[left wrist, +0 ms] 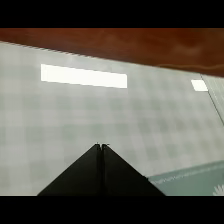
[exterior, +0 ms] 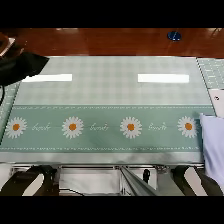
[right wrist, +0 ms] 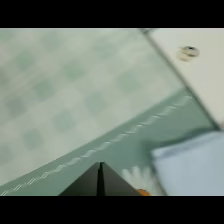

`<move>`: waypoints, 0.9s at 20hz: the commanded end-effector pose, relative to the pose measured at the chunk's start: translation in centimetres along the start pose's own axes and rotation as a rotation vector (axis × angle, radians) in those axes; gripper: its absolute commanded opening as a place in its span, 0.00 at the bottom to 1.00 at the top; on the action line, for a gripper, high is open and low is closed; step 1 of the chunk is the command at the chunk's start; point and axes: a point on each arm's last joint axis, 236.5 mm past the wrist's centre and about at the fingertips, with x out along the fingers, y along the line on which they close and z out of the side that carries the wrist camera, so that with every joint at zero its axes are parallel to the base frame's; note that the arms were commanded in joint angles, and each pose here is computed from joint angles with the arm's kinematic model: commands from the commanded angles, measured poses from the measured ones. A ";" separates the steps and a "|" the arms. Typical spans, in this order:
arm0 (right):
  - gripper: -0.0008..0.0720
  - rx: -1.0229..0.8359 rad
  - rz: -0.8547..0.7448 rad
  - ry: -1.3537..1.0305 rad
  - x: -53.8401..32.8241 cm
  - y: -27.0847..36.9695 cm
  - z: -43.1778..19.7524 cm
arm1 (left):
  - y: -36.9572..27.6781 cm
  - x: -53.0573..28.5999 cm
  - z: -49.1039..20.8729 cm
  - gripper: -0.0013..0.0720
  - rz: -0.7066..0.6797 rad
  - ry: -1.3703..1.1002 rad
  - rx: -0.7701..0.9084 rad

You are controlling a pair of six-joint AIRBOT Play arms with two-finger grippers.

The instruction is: Fold the shirts.

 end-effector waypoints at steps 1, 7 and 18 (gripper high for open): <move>0.04 -0.342 0.210 0.146 4.5 9.8 -4.9 | -1.2 3.1 -4.1 0.04 0.037 0.166 0.222; 0.04 -0.428 0.000 0.333 10.9 7.1 -11.1 | 7.8 5.5 -11.5 0.04 0.315 0.354 0.147; 0.04 -0.406 0.019 0.319 10.9 7.7 -10.9 | 7.8 5.6 -11.5 0.04 0.314 0.354 0.147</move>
